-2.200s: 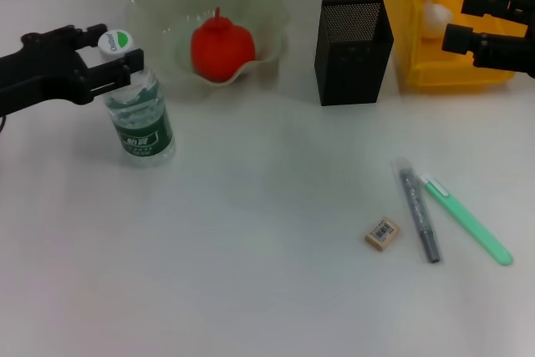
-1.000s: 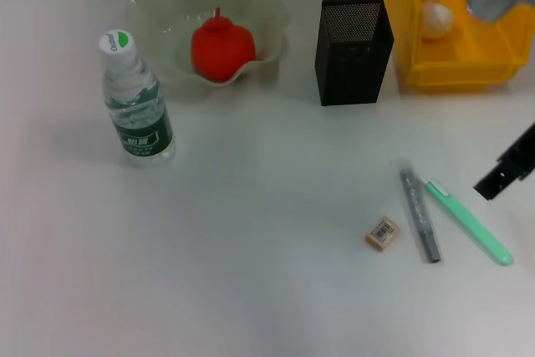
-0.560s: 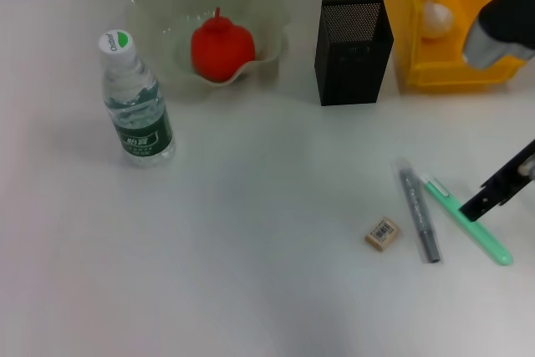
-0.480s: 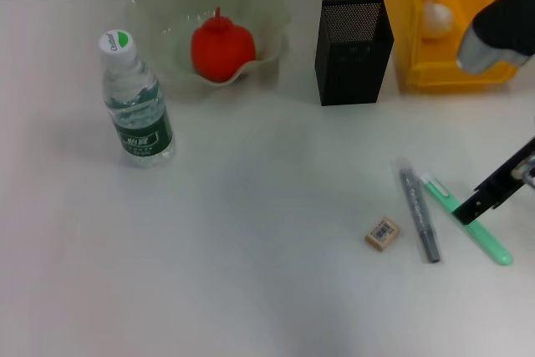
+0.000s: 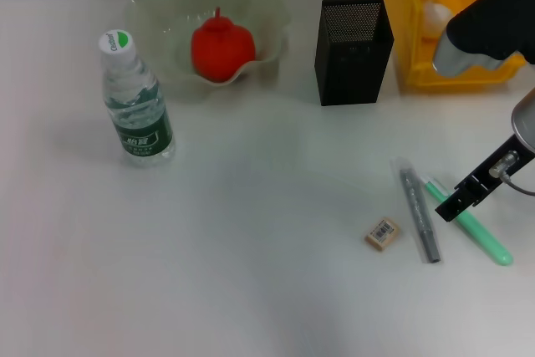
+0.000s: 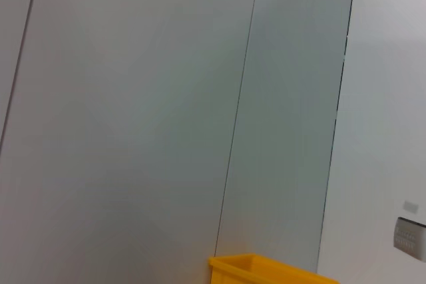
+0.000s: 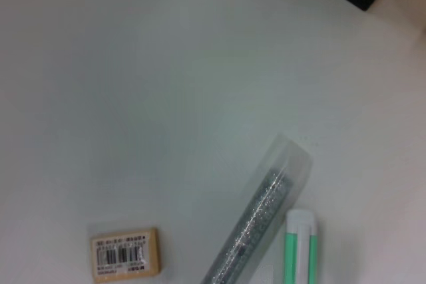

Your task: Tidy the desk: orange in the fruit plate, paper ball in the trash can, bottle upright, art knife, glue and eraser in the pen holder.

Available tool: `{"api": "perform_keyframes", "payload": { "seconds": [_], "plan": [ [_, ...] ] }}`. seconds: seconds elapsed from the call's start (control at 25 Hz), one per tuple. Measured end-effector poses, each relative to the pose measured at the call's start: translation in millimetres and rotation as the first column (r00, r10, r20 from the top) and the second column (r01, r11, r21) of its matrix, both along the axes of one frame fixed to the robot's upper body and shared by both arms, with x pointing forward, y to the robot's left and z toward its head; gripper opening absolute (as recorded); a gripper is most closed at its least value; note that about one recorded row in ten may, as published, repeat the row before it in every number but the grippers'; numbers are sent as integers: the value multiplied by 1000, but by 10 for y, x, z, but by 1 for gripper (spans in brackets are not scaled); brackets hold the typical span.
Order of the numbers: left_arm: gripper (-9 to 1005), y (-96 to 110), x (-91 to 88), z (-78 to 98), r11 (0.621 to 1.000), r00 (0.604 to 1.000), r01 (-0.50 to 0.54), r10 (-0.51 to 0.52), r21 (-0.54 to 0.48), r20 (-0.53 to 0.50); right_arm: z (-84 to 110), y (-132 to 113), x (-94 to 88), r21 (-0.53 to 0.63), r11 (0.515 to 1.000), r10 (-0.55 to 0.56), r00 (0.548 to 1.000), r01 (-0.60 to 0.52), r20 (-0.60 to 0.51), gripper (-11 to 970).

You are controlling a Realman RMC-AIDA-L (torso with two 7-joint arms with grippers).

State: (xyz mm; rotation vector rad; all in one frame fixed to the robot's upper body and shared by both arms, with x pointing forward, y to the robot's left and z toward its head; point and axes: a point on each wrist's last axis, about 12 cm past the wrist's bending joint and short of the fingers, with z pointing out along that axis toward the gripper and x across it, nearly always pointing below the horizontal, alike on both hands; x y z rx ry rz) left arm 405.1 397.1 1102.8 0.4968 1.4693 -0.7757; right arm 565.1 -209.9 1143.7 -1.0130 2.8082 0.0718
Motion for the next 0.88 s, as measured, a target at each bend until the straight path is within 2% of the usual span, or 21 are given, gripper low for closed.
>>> {"api": "perform_keyframes", "payload": {
  "seconds": [0.48,0.88],
  "plan": [
    [813,-4,8,-6,1000,1000,-2,2,0,-2,-75,-10,14,-13,1000,-7,1000,6,-22,835],
    [813,-8,33,0,1000,1000,-1,1,-4,-5,-181,-4,59,-23,1000,-15,999,13,-46,732]
  ]
}}
